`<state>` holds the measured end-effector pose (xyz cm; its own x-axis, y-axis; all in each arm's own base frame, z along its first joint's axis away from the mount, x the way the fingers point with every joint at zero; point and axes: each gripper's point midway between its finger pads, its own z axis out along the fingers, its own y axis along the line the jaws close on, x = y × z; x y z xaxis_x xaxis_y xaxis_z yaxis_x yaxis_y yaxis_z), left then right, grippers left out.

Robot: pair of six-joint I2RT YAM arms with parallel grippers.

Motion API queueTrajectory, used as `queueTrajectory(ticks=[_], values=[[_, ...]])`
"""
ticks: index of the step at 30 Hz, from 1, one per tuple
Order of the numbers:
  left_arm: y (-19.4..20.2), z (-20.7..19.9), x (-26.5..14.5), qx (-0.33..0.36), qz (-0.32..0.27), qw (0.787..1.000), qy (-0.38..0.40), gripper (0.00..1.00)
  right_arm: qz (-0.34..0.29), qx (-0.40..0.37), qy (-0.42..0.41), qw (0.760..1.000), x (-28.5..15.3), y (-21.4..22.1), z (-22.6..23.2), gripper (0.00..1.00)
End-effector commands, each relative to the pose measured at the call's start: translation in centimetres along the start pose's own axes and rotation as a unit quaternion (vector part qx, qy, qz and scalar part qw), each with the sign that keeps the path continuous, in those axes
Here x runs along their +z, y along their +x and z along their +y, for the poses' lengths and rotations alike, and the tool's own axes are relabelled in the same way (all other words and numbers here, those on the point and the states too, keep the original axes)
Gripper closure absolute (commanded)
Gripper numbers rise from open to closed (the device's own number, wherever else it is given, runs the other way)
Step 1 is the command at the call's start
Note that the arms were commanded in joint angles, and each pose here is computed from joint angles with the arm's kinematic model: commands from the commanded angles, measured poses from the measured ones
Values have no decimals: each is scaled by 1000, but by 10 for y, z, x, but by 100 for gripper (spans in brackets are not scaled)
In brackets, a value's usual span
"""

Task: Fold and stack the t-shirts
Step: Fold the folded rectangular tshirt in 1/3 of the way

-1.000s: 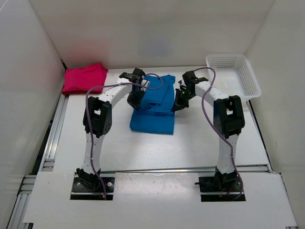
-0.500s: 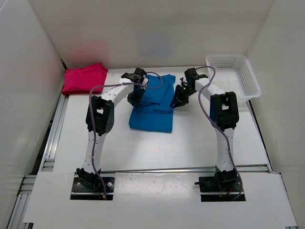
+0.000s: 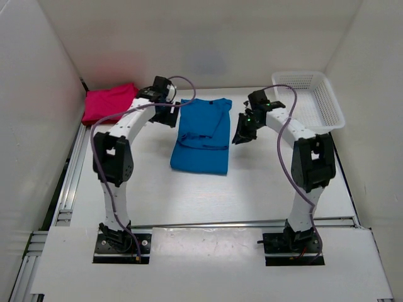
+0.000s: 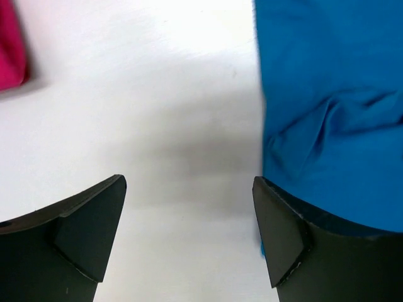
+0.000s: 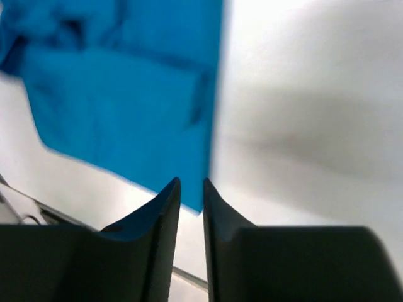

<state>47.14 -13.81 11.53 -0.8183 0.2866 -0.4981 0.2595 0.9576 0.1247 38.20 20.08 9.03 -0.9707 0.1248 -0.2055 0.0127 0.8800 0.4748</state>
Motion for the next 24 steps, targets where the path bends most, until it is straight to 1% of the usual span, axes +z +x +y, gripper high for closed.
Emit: queueTrajectory(ticks=[1, 2, 4, 5, 7, 10, 12, 13, 14, 15, 18, 19, 20, 24], values=[[9, -2, -35, -4, -22, 1000, 21, 8, -47, -98, 9, 994, -6, 9, 46, 81], [17, -2, -29, -3, -12, 1000, 21, 10, -35, -119, 15, 992, 8, 21, 57, 89], [37, -10, -23, 5, 12, 1000, 28, 11, -41, -126, 9, 991, 18, 19, 78, 94], [42, -12, -24, 5, 16, 999, 36, 11, -22, -127, 12, 992, 37, 29, 84, 97], [51, -17, -24, 6, 26, 998, 48, 11, -13, -133, 10, 991, 52, 33, 95, 100], [78, -31, -18, 7, 58, 995, 87, 11, 5, -142, 16, 990, 84, 45, 110, 100], [90, -46, -19, 5, 75, 989, 128, 11, -9, -132, 18, 991, 90, 38, 117, 100], [102, -51, -19, 4, 92, 985, 143, 11, -1, -126, 24, 992, 97, 41, 113, 100], [107, -57, -19, 2, 98, 982, 158, 11, -9, -123, 17, 992, 96, 36, 118, 100], [112, -63, -20, 0, 105, 978, 178, 11, -4, -117, 22, 993, 102, 38, 114, 100], [136, -70, -11, 3, 140, 973, 183, 11, -3, -106, 28, 994, 113, 37, 111, 100], [136, -68, -10, 3, 140, 974, 178, 11, -12, -98, 46, 994, 117, 34, 104, 100], [148, -69, -2, 3, 160, 971, 177, 12, -17, -98, 52, 994, 117, 32, 102, 100], [167, -63, 10, 12, 185, 971, 149, 12, -39, -78, 83, 993, 120, 25, 92, 100]])
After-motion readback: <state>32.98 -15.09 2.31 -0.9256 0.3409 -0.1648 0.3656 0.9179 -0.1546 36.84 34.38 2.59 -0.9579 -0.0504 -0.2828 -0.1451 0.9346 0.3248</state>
